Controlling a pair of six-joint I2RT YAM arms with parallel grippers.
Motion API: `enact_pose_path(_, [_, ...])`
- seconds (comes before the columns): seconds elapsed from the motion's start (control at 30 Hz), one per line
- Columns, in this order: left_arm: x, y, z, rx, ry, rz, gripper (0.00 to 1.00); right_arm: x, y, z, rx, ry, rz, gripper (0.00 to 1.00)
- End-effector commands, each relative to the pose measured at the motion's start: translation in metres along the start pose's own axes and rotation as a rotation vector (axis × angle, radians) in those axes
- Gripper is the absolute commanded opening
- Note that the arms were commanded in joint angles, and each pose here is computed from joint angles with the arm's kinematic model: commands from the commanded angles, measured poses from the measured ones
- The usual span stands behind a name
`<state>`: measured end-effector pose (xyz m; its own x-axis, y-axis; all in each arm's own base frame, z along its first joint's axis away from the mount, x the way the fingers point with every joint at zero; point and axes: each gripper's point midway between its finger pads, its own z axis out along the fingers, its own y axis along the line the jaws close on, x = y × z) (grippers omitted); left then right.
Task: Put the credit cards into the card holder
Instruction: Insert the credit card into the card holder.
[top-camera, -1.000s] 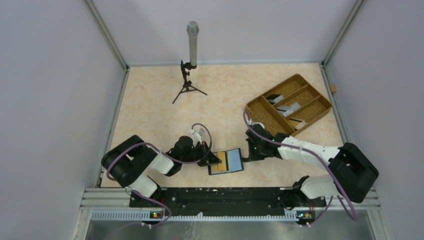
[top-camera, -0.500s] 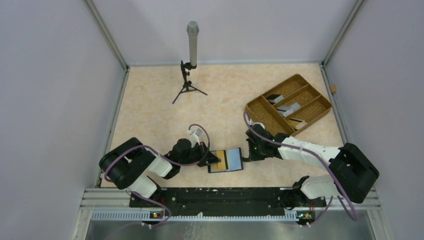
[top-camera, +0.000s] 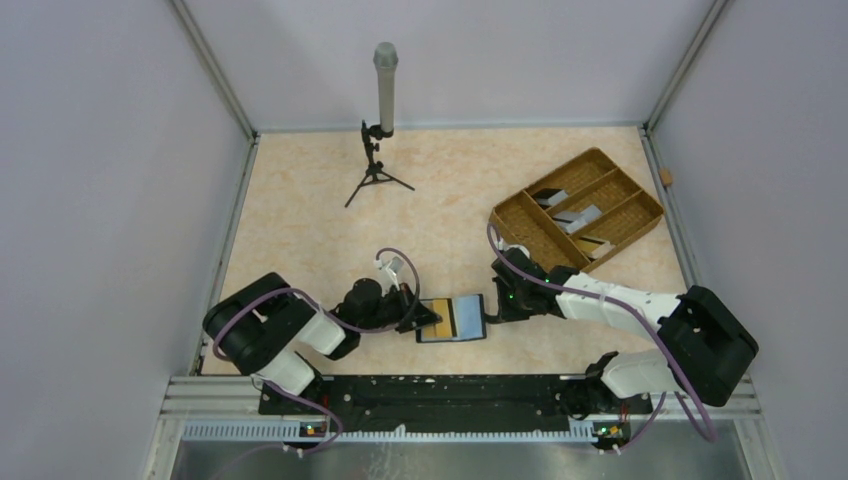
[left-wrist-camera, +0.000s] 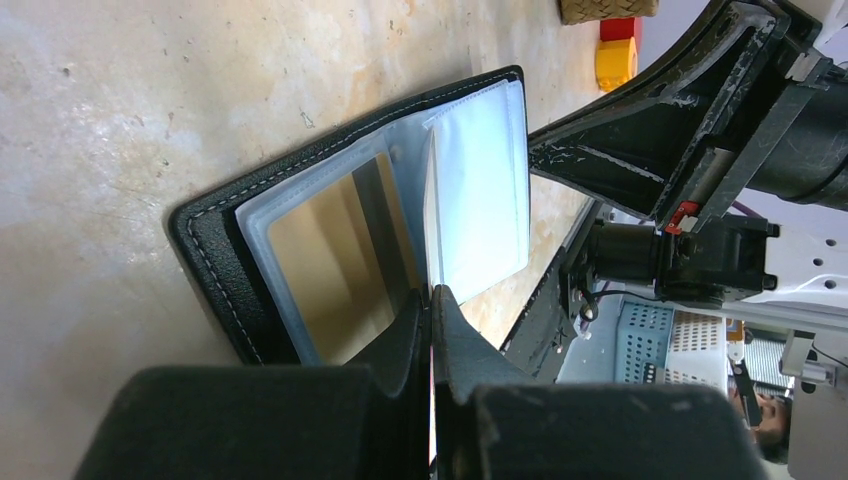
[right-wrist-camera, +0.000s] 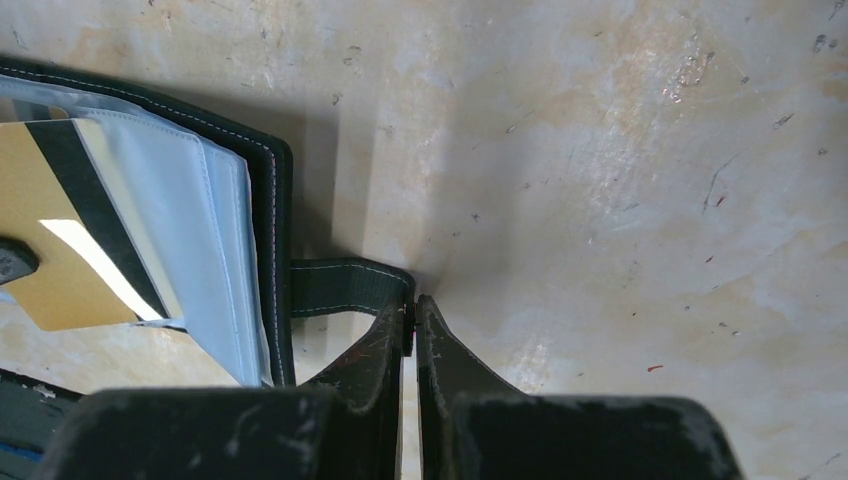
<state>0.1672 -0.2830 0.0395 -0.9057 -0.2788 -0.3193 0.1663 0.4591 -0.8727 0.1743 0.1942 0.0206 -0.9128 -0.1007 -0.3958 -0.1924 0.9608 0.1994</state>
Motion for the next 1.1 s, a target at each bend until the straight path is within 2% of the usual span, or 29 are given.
enact_pose_path(0.0, [-0.004,-0.010,0.002,0.055,-0.034,0.029,0.00,-0.005,0.005,-0.004,-0.015,-0.025,0.002,0.00])
enact_pose_path(0.73, [0.008,-0.021,0.011,0.099,-0.038,-0.019,0.00,-0.004,-0.006,-0.004,0.046,-0.029,0.012,0.00])
enact_pose_path(0.8, [0.009,-0.019,0.011,0.090,-0.036,-0.025,0.00,-0.008,-0.003,-0.010,0.039,-0.040,0.014,0.06])
enact_pose_path(0.9, [0.010,-0.015,0.012,0.069,-0.032,-0.031,0.00,-0.017,0.002,-0.022,0.012,-0.075,0.021,0.22])
enact_pose_path(1.0, [0.010,-0.014,0.013,0.059,-0.024,-0.030,0.00,-0.023,0.008,-0.033,-0.025,-0.102,0.024,0.42])
enact_pose_path(1.07, [0.011,-0.013,0.014,0.055,-0.020,-0.028,0.00,-0.026,0.014,-0.041,-0.054,-0.118,0.014,0.47])
